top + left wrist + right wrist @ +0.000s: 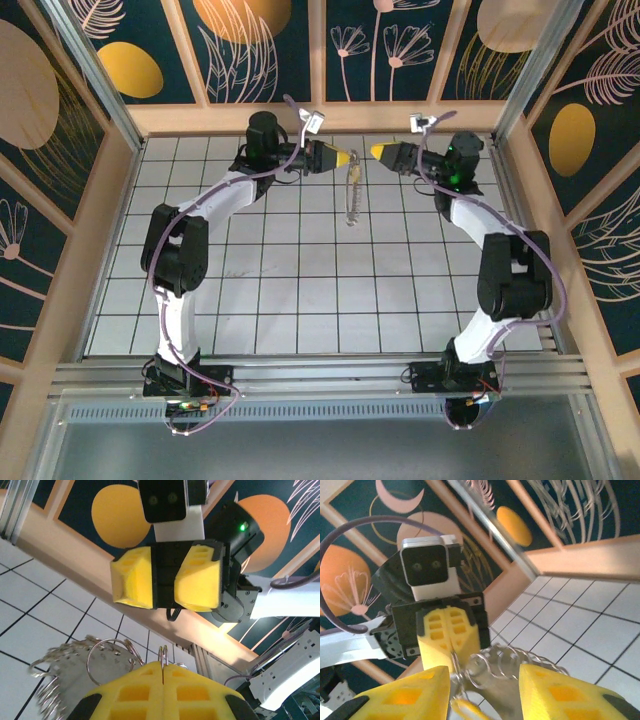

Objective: Put the keys on the keyring

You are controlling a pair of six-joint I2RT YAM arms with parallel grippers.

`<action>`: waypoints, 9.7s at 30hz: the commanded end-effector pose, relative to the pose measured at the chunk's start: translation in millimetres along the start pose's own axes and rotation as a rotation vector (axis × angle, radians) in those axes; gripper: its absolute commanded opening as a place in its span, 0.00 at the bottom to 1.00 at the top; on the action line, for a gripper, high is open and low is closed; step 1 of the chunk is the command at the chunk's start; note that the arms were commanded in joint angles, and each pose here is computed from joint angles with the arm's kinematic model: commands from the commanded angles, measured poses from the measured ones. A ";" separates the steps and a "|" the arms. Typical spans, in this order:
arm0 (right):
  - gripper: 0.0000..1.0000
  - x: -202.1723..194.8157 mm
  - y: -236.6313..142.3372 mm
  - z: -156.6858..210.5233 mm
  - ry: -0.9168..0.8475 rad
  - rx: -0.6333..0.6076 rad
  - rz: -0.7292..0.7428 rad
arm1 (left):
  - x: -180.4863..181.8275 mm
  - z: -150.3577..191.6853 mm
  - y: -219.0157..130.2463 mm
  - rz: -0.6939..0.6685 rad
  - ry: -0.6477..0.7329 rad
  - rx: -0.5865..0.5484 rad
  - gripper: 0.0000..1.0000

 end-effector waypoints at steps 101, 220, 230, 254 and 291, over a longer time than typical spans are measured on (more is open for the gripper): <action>0.31 63.6 35.4 67.1 -0.235 0.097 0.123 | -54.4 -47.7 -4.2 -0.034 0.112 -0.172 0.00; 0.00 38.9 43.2 16.4 0.048 -0.168 -0.121 | -62.6 -49.1 -10.4 -0.045 0.067 -0.310 0.11; 0.00 16.6 31.4 8.1 -0.012 0.008 -0.158 | -44.2 -58.7 -28.3 -0.135 0.094 -0.235 0.33; 0.00 1.5 43.5 -0.7 -0.006 0.124 -0.201 | 0.4 -35.6 -10.2 -0.064 -0.011 -0.021 0.29; 0.00 0.6 57.1 -1.9 0.004 0.111 -0.203 | -1.1 -24.5 4.7 -0.018 -0.024 0.000 0.26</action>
Point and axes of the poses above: each hand's point on the last joint's axis, 136 mm out from that joint toward the fingers, its own y axis out along the fingers, its own x axis along the line the jaws close on, z = x × y, the point moved 6 cm from there along -y, back along the fingers, and after that the axes turned 6 degrees about y, right-handed, at the moved point
